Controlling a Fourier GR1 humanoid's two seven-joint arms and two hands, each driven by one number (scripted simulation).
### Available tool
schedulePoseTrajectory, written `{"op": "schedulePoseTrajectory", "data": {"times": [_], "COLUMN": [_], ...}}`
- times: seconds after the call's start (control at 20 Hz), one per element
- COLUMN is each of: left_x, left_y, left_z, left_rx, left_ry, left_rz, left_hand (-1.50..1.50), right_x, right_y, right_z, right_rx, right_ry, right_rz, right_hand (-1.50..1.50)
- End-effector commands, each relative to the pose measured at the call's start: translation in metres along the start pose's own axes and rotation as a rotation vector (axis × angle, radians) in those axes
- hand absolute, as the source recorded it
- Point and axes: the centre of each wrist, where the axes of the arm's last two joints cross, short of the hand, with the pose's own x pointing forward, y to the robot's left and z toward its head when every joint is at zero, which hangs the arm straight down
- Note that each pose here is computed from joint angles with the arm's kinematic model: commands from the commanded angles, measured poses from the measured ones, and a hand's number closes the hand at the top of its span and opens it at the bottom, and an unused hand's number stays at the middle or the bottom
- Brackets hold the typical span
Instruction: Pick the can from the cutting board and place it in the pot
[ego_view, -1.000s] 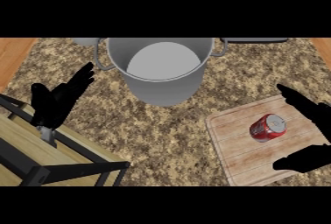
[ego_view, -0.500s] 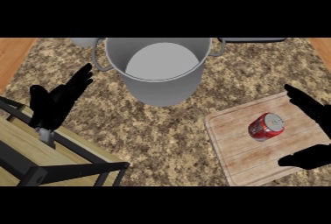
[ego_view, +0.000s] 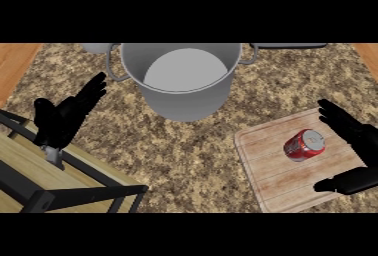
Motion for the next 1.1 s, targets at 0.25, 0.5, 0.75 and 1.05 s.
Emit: {"op": "schedulePoseTrajectory", "data": {"times": [0.25,0.5,0.75,1.05], "left_x": [-0.069,-0.068,-0.061,-0.062], "left_y": [-0.052,-0.035,-0.056,-0.049], "left_z": [0.023,0.021,0.021,0.014], "left_rx": [-0.063,-0.049,-0.066,-0.072], "left_ry": [0.188,0.188,0.18,0.173], "left_rz": [0.15,0.149,0.144,0.157], "left_hand": [0.0,0.0,0.0,0.0], "right_x": [-0.044,-0.046,-0.067,-0.091], "right_y": [0.01,0.013,0.022,0.046], "right_z": [-0.01,-0.018,-0.02,-0.028], "right_rx": [-0.001,0.048,0.059,0.055], "right_ry": [0.034,0.009,-0.034,-0.092], "right_rz": [-0.159,-0.128,-0.092,-0.194], "right_hand": [-1.5,1.5,1.5,1.5]}}
